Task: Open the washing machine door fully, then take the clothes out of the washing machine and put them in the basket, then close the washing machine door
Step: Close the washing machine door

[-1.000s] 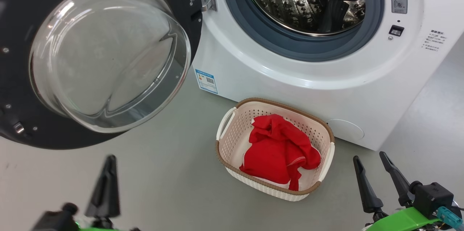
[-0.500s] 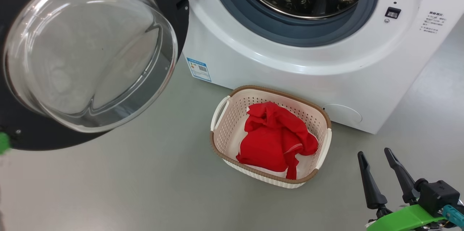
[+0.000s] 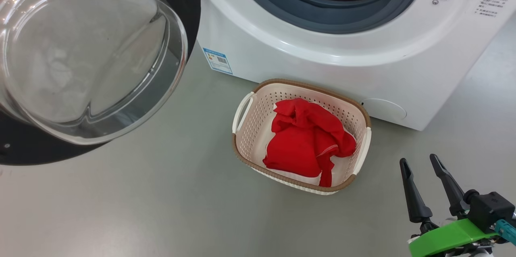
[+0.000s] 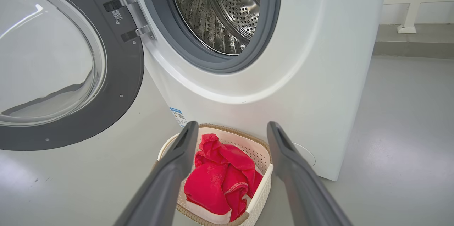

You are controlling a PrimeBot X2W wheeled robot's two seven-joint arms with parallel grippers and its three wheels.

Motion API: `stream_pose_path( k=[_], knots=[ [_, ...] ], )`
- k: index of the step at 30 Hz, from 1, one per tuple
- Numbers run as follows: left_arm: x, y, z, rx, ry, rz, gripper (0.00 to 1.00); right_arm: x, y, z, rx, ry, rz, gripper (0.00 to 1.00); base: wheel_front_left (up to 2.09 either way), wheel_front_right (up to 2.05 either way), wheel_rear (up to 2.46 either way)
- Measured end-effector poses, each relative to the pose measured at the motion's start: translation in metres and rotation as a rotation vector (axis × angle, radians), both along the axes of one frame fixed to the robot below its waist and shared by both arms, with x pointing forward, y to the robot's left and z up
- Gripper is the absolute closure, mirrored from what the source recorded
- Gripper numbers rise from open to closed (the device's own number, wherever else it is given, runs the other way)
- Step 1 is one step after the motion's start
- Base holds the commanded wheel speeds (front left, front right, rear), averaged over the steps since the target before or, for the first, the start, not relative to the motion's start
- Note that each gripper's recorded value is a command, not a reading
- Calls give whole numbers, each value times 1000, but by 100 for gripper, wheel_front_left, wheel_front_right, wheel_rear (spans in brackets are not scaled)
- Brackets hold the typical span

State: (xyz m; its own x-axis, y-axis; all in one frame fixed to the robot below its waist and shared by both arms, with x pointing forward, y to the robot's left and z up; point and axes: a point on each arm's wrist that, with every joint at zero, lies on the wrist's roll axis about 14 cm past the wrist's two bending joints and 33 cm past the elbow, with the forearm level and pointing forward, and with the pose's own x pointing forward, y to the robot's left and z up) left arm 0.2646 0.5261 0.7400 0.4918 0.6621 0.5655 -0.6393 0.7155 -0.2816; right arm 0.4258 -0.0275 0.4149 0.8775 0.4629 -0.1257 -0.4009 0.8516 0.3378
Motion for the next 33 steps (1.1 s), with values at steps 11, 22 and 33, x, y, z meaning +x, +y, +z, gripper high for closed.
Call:
stream_pose_path(
  k=[11,22,33],
  knots=[
    [20,52,-52,-381,93,-36,100,7,1,-8,0,13,3,0,0,0,0],
    [48,47,-115,-697,284,-166,100,6,4,-21,-10,38,28,0,0,0,0],
    [60,34,-136,-851,298,-278,100,15,9,-17,4,21,29,0,0,0,0]
  ],
)
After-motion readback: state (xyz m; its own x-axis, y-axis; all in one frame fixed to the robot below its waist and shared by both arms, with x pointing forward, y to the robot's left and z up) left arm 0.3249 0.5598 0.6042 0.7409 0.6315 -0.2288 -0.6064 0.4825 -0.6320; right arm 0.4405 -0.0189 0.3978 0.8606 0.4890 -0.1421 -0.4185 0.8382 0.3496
